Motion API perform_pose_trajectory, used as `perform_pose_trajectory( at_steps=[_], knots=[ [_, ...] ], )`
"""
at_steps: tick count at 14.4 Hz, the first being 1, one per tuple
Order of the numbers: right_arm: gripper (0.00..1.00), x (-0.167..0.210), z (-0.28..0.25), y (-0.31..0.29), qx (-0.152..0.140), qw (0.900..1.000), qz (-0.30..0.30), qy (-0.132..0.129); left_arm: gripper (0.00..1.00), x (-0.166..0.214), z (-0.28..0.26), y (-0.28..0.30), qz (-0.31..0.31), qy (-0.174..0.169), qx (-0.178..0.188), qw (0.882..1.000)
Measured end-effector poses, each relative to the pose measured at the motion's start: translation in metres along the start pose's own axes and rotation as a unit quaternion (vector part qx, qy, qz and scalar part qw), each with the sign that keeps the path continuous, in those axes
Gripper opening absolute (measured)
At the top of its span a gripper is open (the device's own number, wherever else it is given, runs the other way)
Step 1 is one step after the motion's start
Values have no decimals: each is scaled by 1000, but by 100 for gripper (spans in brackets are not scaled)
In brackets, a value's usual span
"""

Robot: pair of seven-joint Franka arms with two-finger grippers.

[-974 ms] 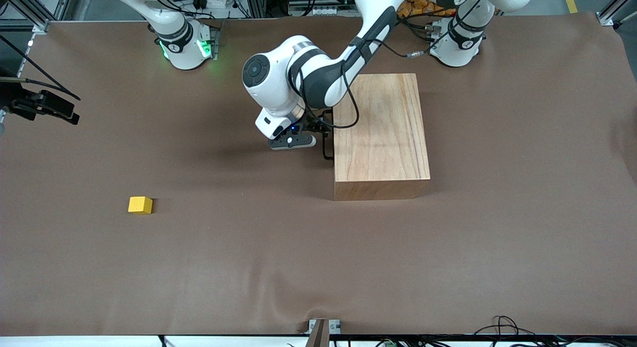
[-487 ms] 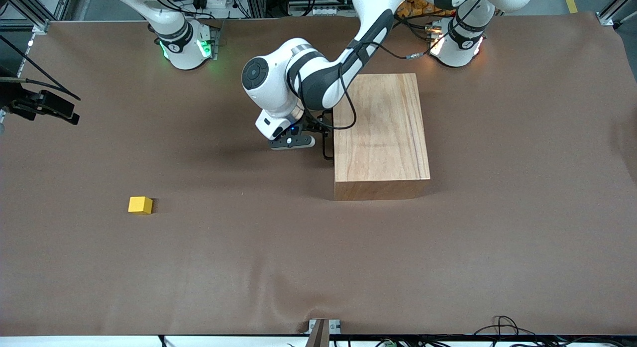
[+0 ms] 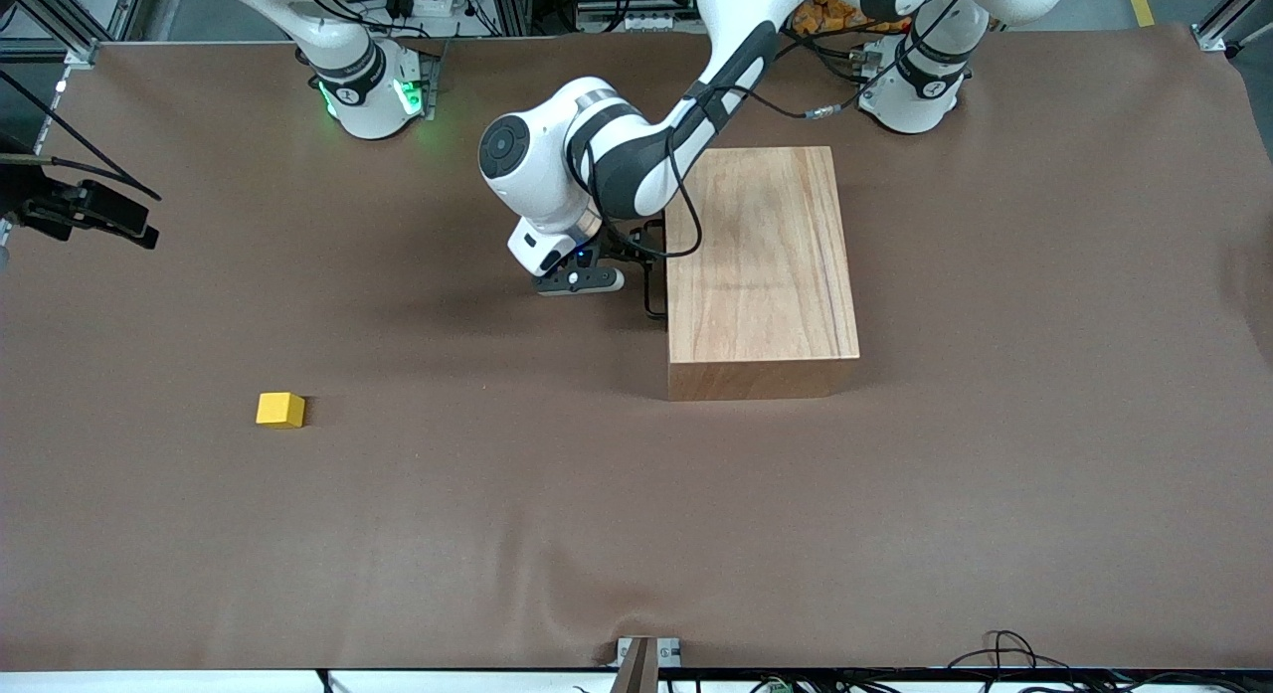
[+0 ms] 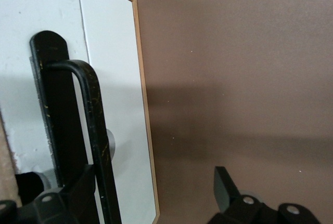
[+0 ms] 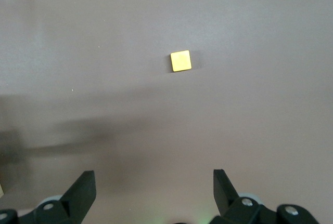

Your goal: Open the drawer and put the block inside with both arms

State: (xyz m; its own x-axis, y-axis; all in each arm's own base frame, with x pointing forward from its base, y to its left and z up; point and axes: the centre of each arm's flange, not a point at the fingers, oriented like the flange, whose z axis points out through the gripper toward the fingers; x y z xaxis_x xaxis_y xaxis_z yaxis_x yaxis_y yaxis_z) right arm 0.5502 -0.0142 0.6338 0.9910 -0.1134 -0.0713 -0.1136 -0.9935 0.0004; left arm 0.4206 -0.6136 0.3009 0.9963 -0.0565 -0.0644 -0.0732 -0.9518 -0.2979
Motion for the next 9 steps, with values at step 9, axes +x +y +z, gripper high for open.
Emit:
perform_pose_trajectory(
  at_steps=[9],
  knots=[
    [100,1,1,0,0,1000,0,-1,100,0,15,4,1,-6,10,1000]
  ],
)
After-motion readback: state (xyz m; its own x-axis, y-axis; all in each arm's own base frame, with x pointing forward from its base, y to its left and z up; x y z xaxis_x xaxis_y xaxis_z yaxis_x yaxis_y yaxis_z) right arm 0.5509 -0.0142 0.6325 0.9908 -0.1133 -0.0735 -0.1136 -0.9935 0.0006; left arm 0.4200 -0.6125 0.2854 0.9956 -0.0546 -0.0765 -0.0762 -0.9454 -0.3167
